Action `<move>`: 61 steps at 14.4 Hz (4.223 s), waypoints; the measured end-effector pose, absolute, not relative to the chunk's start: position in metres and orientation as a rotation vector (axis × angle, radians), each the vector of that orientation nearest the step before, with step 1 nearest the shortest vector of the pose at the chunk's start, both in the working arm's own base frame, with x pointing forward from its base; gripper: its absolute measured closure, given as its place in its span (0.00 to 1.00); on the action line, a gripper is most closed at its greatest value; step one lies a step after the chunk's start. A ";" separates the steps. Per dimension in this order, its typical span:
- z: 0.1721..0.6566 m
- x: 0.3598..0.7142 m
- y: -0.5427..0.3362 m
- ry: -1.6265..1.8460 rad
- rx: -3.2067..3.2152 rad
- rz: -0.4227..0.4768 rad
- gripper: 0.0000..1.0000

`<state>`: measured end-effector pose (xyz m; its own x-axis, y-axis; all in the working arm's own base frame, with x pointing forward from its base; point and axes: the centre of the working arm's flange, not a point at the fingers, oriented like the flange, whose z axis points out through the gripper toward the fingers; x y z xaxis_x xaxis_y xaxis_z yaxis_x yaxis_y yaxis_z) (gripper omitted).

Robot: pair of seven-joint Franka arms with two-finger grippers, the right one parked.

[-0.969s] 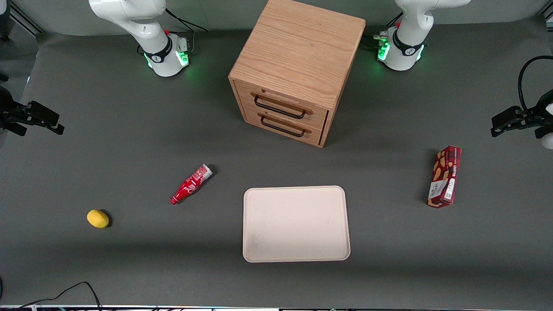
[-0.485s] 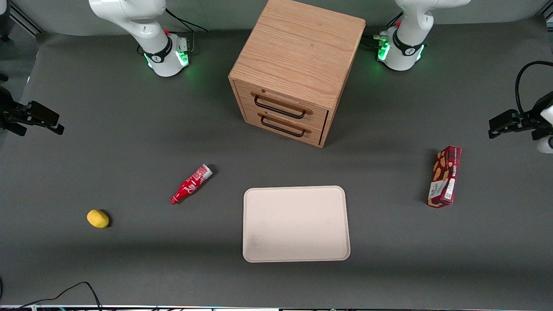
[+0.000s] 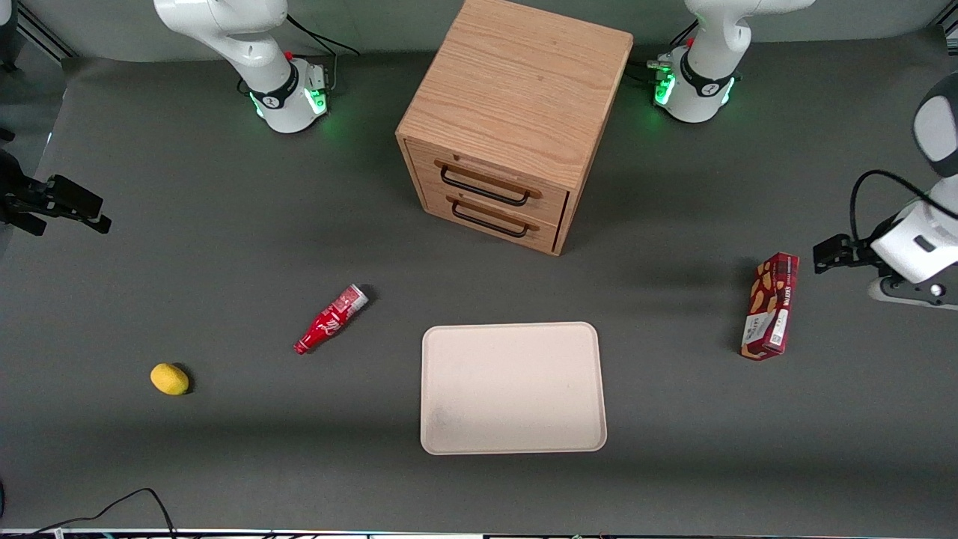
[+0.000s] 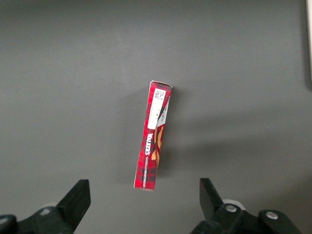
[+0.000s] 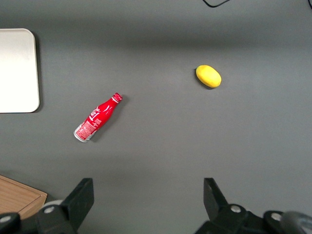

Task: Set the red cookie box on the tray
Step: 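Move the open left gripper down over the red plaid cookie box, then close the left gripper on the end of the cookie box, then lift the cookie box upright with the left gripper, then carry the held cookie box over the cream tray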

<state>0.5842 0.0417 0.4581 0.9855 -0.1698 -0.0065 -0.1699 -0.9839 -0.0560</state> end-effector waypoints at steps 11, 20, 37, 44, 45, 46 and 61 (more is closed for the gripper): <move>0.287 0.571 0.061 0.374 -3.049 -0.123 0.00; 0.226 0.574 0.068 0.384 -3.049 -0.144 0.00; 0.229 0.576 0.067 0.364 -3.059 -0.162 0.90; 0.384 0.611 0.069 0.348 -3.085 -0.033 0.90; 0.430 0.615 0.069 0.345 -3.090 0.000 0.90; 0.472 0.615 0.068 0.341 -3.095 0.033 0.90; 0.522 0.670 -0.221 -0.017 -3.213 -0.014 0.90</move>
<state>0.6703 -0.2206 0.5225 0.9999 0.0110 0.0080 0.0104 -0.9974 0.0711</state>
